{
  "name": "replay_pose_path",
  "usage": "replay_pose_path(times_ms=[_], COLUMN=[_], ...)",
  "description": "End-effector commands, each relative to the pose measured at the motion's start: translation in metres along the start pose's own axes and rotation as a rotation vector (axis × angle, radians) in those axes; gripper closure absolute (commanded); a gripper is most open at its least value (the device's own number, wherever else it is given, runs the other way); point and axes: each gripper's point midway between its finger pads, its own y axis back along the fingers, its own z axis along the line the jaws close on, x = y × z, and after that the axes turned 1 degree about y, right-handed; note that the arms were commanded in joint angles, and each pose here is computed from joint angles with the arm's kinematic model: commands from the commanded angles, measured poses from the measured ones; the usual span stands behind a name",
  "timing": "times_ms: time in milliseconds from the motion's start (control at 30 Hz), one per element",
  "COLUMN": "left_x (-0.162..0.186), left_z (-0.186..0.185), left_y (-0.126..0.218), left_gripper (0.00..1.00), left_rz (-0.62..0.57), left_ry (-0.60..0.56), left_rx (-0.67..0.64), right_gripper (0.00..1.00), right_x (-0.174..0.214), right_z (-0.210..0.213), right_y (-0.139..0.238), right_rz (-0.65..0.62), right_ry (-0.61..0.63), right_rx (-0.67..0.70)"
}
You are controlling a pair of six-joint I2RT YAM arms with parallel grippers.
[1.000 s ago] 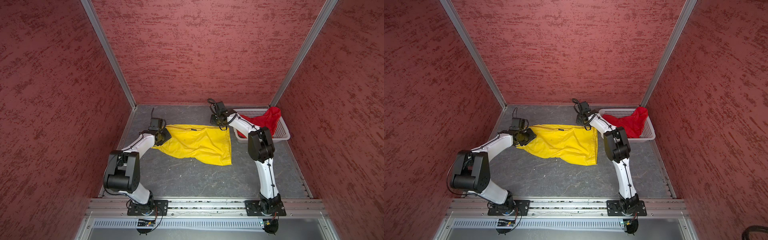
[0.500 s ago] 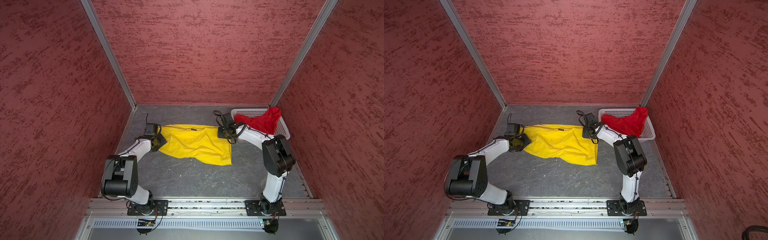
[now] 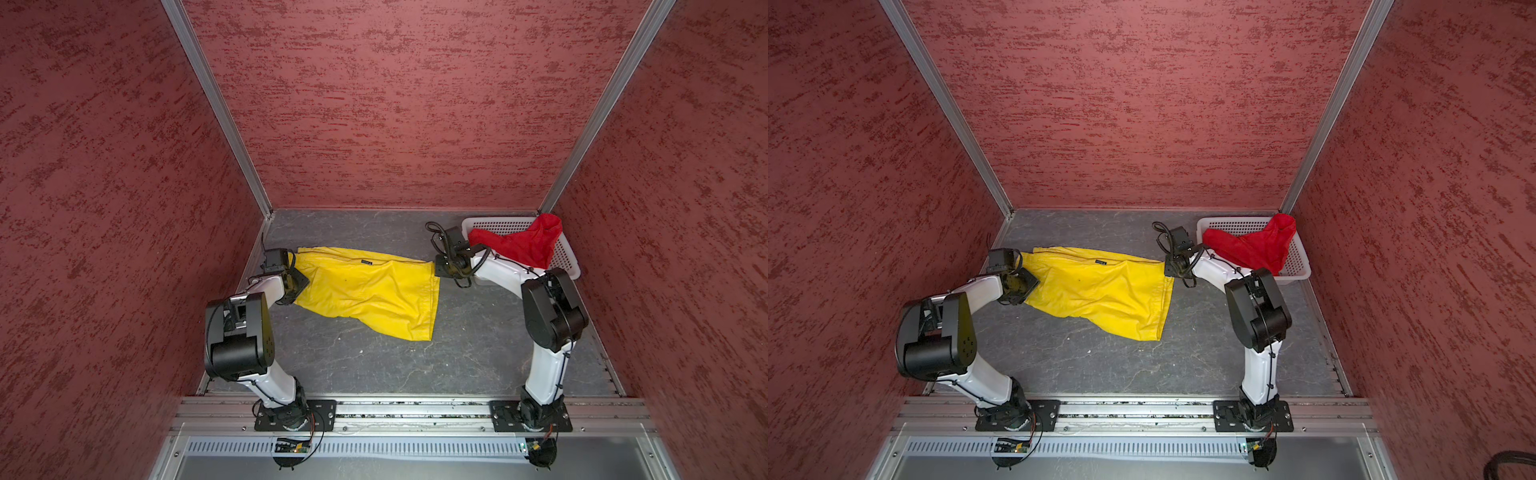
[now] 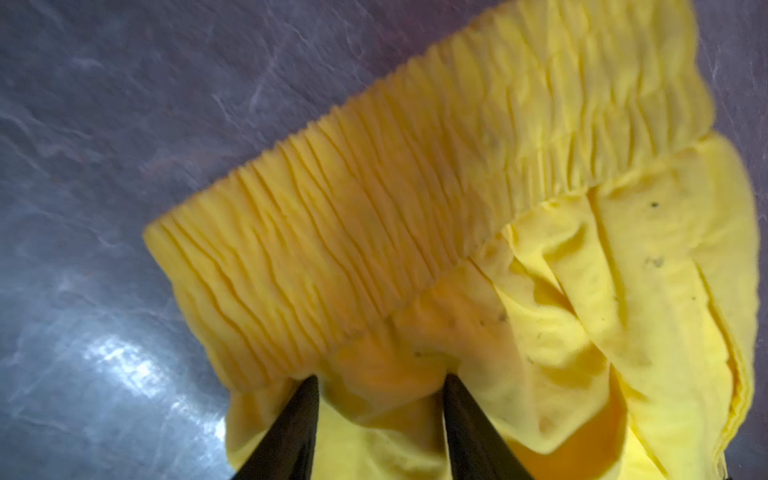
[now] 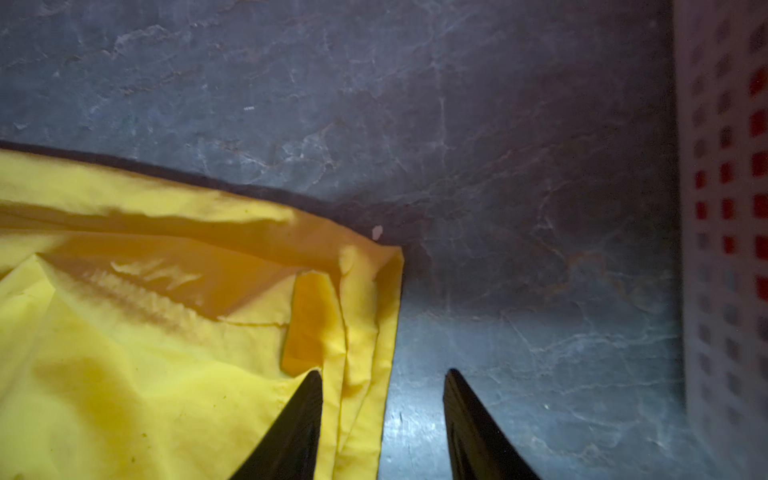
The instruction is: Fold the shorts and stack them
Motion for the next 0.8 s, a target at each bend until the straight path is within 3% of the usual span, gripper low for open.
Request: replay_pose_path(times_ms=[0,167,367,467,567,767], left_x=[0.003,0.005,0.005,0.006,0.006,0.006], left_z=[-0.007,-0.003,-0.003,-0.003,-0.002,0.002], left_y=[-0.005,-0.010,-0.016,-0.017,-0.017,-0.016], left_gripper=[0.50,0.50,0.51,0.51,0.53,0.58], left_rz=[0.019,0.030,0.036,0.043,0.043,0.043], left_ry=[-0.018,-0.007,-0.003,-0.003,0.002,0.013], left_rx=[0.016,0.012,0.011,0.016,0.016,0.009], right_gripper=[0.51,0.51,0.50,0.61,1.00,1.00], right_x=[-0.020,-0.022,-0.010,-0.004,-0.002,-0.024], right_z=[0.021,0.052,0.053,0.058,0.055,0.023], right_y=[-0.005,-0.011,-0.027,-0.034,-0.037,-0.008], right_rz=[-0.032,-0.020,0.009,0.026,0.035,-0.066], right_ry=[-0.041,-0.093,-0.161,-0.176,-0.178,-0.155], right_rx=[-0.079,-0.249,-0.280,-0.313,-0.297,-0.122])
